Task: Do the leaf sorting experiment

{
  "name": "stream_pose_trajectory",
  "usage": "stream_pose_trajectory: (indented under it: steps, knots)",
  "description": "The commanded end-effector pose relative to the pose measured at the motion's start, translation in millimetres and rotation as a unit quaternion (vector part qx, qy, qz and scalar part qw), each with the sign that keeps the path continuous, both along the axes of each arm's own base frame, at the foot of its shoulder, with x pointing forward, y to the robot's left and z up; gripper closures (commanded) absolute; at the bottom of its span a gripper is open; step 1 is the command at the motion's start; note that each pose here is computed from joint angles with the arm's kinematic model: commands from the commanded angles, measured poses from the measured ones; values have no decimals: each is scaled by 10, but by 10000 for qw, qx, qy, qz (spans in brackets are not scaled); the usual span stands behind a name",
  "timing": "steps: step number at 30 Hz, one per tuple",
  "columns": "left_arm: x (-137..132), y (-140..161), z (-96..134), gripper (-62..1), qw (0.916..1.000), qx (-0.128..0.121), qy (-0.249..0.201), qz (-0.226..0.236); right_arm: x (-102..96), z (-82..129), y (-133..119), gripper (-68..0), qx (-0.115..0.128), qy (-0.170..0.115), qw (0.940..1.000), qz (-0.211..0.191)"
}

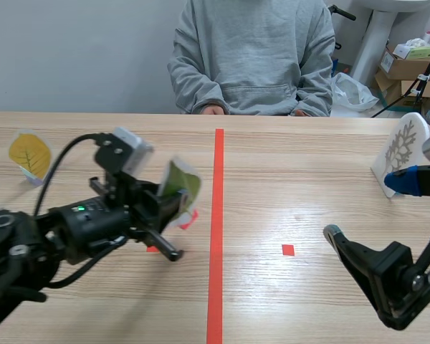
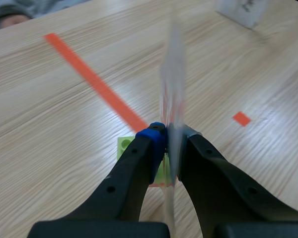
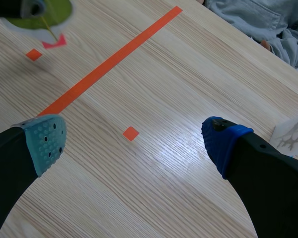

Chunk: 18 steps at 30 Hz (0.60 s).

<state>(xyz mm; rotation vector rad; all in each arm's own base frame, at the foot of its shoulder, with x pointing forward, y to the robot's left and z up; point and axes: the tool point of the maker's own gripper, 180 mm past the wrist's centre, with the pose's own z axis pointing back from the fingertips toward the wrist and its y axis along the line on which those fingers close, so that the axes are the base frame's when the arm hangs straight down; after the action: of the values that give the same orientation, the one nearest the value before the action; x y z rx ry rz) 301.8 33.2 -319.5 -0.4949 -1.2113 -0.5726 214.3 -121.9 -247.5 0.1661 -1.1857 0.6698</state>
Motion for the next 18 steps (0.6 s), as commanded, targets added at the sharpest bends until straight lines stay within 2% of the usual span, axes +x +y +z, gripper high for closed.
stream_pose_trajectory:
  steps: [1,3,9,15,18]
  knots:
    - [16,133,98,-38,9997,-170,-119,139,34,34,-12,-556,7,-81,10000,-11]
    - [29,370,117,-38,9986,-209,-150,460,34,34,-12,-556,7,-81,10000,-11]
    - [148,1033,128,-38,9913,30,-256,1291,34,35,-12,-556,11,-82,10000,-13]
    - [379,1610,85,-38,9799,485,-388,1896,34,36,-12,-556,12,-84,10000,-12]
    - [519,1951,27,-38,9702,636,-342,2314,34,36,-12,-556,12,-84,10000,-12]
